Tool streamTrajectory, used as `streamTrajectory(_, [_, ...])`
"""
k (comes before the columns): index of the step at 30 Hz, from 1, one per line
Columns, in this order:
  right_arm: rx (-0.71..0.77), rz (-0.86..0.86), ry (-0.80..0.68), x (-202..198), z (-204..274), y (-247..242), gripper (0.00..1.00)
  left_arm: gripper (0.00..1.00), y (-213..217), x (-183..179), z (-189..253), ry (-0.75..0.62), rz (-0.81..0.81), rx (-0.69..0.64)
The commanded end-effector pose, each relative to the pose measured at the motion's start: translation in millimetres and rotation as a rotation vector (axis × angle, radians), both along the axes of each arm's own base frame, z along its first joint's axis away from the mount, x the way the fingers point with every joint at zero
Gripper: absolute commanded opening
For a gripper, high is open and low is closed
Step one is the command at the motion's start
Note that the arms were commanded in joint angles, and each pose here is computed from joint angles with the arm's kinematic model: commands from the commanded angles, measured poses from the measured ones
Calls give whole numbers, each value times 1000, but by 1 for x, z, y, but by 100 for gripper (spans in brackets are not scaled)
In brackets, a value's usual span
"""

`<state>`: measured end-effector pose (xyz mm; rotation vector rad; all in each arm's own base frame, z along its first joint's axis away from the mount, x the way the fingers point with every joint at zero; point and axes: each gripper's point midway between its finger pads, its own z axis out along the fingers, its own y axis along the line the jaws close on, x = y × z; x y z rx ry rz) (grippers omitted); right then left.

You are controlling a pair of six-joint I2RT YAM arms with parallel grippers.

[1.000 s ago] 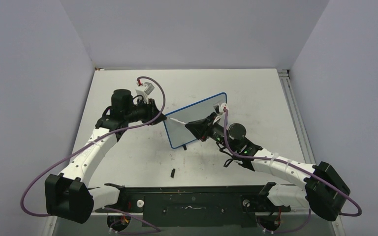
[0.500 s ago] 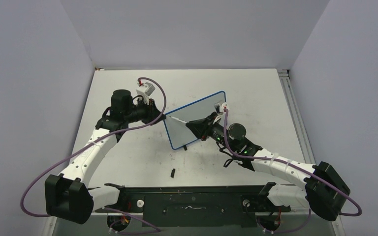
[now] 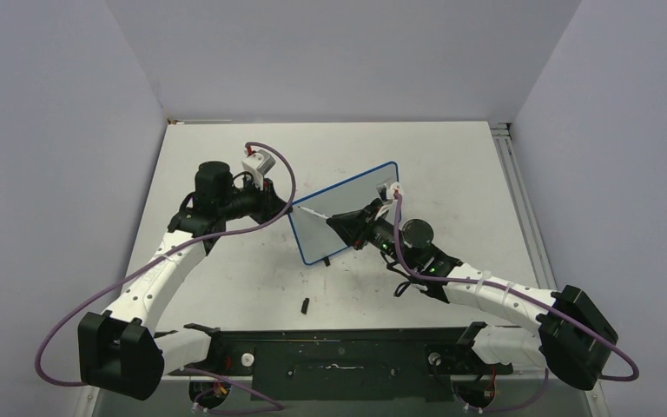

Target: Write a sentence on the whiteboard

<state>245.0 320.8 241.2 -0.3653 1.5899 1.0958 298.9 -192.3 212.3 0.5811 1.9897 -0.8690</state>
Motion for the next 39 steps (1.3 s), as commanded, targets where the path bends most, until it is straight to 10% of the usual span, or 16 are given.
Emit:
streamTrajectory(1, [52, -10, -73, 2, 23, 2, 5, 0, 0, -1, 2, -27, -20, 5])
streamTrajectory(39, [-11, -45, -31, 12, -5, 8, 5, 0, -2, -4, 5, -30, -46, -5])
